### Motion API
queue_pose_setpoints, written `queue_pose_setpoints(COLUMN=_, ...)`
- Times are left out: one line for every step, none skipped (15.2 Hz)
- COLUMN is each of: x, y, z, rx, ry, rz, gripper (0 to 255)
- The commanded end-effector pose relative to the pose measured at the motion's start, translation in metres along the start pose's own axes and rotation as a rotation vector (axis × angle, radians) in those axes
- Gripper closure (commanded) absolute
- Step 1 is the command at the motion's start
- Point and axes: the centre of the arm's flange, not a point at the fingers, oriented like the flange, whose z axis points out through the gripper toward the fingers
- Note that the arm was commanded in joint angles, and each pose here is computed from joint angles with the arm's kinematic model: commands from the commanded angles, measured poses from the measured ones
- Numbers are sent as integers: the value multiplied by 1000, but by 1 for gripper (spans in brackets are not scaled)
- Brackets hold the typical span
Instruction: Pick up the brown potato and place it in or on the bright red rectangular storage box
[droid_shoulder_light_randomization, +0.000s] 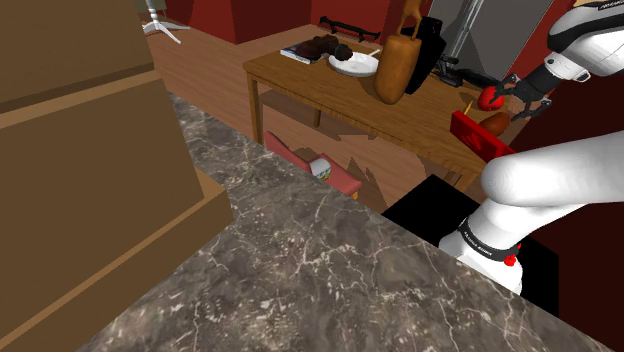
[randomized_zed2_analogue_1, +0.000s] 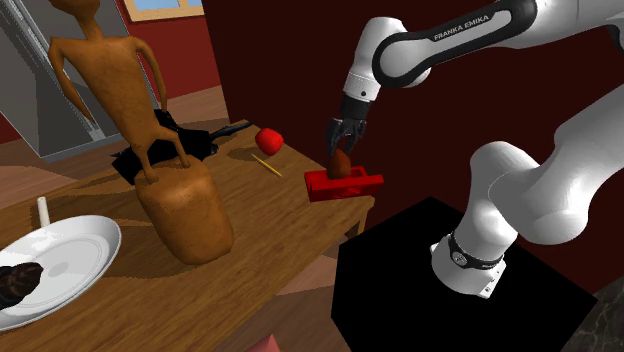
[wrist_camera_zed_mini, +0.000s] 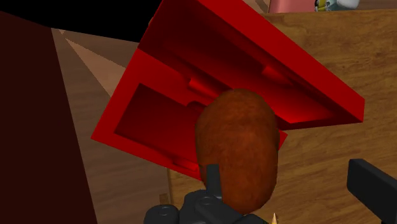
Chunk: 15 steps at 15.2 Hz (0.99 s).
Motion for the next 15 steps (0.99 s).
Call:
queue_pose_setpoints(x=0, y=0, z=0, rx=0, ry=0, rz=0, gripper=0)
queue_pose_setpoints(x=0, y=0, z=0, rx=0, ry=0, rz=0, gripper=0)
queue_pose_setpoints(x=0, y=0, z=0, rx=0, ry=0, rz=0, gripper=0)
queue_pose_setpoints(x=0, y=0, z=0, rx=0, ry=0, rz=0, gripper=0)
queue_pose_setpoints(x=0, y=0, z=-13, rx=0, ry=0, rz=0, gripper=0)
queue_pose_setpoints(x=0, y=0, z=-26, rx=0, ry=0, rz=0, gripper=0)
queue_pose_setpoints(x=0, y=0, z=-40, rx=0, ry=0, rz=0, gripper=0)
queue_pose_setpoints(x=0, y=0, z=-50, rx=0, ry=0, rz=0, gripper=0)
queue_pose_setpoints(x=0, y=0, z=-50, rx=0, ry=0, rz=0, gripper=0)
queue_pose_setpoints(x=0, y=0, z=-50, rx=0, ry=0, rz=0, gripper=0)
queue_pose_setpoints(x=0, y=0, z=-50, rx=0, ry=0, rz=0, gripper=0)
queue_pose_setpoints(x=0, y=0, z=-50, rx=0, ry=0, rz=0, gripper=0)
queue_pose_setpoints(x=0, y=0, z=-50, rx=0, ry=0, rz=0, gripper=0)
queue_pose_setpoints(x=0, y=0, z=-50, rx=0, ry=0, rz=0, gripper=0)
queue_pose_setpoints(x=0, y=0, z=-50, rx=0, ry=0, rz=0, gripper=0)
